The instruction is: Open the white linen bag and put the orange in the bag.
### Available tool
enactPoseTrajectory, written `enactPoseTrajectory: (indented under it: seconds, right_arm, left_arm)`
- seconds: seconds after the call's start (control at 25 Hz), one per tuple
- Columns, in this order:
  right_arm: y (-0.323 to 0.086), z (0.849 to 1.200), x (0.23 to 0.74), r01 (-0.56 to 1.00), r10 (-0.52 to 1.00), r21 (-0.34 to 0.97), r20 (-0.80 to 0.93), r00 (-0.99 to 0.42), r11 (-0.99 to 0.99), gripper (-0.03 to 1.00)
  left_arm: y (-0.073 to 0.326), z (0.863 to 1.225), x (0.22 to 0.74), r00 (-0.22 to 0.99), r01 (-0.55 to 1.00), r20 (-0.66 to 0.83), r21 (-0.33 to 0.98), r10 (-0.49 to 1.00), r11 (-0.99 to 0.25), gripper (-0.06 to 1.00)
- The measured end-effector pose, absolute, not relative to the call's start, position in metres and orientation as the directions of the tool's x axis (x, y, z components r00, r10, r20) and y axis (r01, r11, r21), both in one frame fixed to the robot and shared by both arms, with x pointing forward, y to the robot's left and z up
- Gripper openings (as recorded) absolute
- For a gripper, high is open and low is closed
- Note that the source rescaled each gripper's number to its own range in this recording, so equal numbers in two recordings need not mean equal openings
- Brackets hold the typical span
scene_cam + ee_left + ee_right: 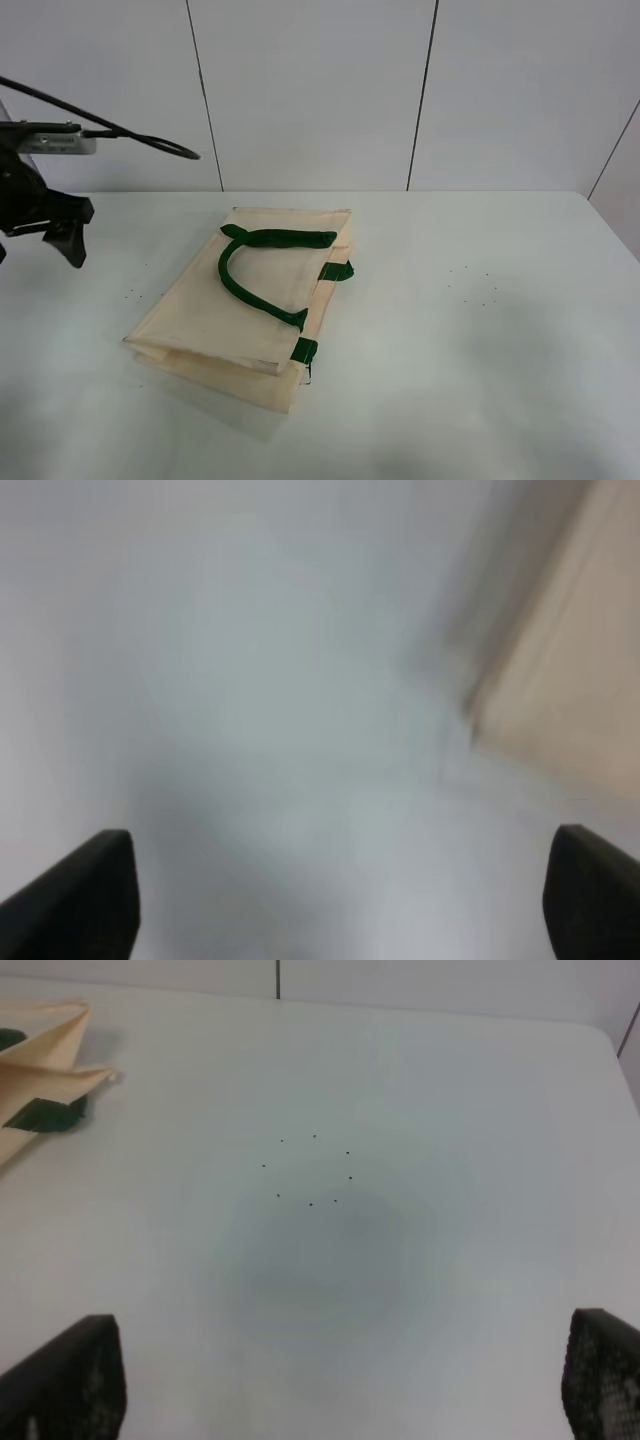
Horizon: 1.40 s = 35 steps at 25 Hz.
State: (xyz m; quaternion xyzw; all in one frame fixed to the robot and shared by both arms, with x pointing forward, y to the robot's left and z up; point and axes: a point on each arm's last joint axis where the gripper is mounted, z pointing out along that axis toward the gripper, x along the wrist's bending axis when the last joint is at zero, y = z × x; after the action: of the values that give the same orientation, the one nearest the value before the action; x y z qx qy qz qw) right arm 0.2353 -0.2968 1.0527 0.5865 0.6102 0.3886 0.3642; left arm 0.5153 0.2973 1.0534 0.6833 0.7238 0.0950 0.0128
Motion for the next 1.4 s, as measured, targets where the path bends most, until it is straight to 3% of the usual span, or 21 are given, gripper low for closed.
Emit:
enactPoseTrajectory:
  seconds: [0.4, 0.6, 0.88, 1.12, 1.4]
  right_arm:
    - [-0.297, 1.053, 0.235, 0.433, 0.999, 0.901, 0.011, -0.047, 0.010, 1.00]
    - [-0.297, 1.053, 0.235, 0.433, 0.999, 0.901, 0.011, -0.047, 0.010, 1.00]
    - [-0.297, 1.053, 0.235, 0.433, 0.999, 0.901, 0.011, -0.047, 0.010, 1.00]
    - [-0.297, 1.053, 0.235, 0.433, 0.999, 0.901, 0.011, -0.047, 0.010, 1.00]
    - [-0.297, 1.053, 0.235, 0.433, 0.999, 0.901, 0.011, -0.047, 0.010, 1.00]
  left_arm:
    - [0.305, 1.041, 0.374, -0.070, 0.966, 0.093, 0.254, 0.993, 0.044, 0.98]
    - [0.302, 1.026, 0.322, 0.005, 0.932, 0.047, 0.362, 0.999, -0.021, 0.98]
    - [0.300, 1.038, 0.281, 0.042, 0.806, 0.009, 0.591, 0.999, -0.039, 0.98]
    - [0.301, 1.042, 0.259, 0.046, 0.705, 0.007, 0.708, 0.999, -0.037, 0.98]
    - [0.302, 1.044, 0.237, -0.047, 0.592, 0.004, 0.805, 0.999, 0.025, 0.98]
